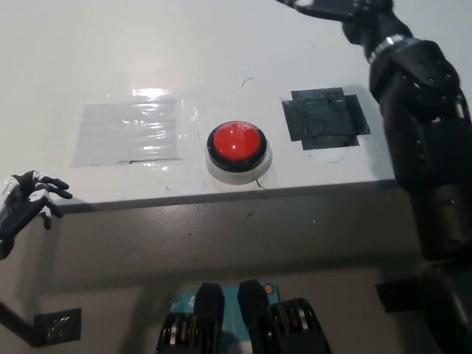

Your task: The robot uses its right hand to make a fist and press the red button kept in the middle of the desk

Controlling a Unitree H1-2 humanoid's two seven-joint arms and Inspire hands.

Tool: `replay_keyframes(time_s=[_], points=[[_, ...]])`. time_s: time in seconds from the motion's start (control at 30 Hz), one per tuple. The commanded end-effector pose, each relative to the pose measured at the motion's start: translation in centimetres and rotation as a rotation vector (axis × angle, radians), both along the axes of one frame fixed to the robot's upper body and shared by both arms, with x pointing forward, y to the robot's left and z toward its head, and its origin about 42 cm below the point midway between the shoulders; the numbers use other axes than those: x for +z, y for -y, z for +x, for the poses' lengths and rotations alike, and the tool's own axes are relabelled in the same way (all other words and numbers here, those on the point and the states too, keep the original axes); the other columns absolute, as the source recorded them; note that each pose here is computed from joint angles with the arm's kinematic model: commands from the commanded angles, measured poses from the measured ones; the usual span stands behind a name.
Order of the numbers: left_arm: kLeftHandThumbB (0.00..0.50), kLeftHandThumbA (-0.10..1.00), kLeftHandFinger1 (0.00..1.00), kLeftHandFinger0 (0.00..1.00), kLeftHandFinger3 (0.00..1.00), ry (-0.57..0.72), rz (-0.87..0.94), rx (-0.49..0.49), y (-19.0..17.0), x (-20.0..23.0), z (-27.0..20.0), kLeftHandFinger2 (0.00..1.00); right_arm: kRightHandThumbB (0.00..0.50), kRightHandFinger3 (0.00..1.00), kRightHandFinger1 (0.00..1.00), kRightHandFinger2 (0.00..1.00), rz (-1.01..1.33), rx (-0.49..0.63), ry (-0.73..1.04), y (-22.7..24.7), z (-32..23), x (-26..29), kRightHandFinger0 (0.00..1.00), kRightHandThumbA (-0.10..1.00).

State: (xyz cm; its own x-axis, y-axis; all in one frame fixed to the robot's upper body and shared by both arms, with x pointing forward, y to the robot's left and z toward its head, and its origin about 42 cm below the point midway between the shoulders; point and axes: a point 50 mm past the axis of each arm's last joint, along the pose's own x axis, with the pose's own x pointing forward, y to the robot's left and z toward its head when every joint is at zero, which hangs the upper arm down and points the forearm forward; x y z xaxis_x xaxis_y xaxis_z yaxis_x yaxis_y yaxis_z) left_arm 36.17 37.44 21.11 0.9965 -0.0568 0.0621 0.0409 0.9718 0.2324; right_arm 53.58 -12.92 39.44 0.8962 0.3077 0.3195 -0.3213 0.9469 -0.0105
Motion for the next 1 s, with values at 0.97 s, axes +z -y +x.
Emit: replay_keyframes(time_s=[0.97], points=[[0.0, 0.55, 0.34, 0.24, 0.6, 0.074, 0.032, -0.05, 0.8, 3.2, 1.6, 0.46, 0.5, 0.14, 0.0, 0.12, 0.056, 0.209, -0.126, -10.6, -1.8, -11.0, 0.0, 1.0]])
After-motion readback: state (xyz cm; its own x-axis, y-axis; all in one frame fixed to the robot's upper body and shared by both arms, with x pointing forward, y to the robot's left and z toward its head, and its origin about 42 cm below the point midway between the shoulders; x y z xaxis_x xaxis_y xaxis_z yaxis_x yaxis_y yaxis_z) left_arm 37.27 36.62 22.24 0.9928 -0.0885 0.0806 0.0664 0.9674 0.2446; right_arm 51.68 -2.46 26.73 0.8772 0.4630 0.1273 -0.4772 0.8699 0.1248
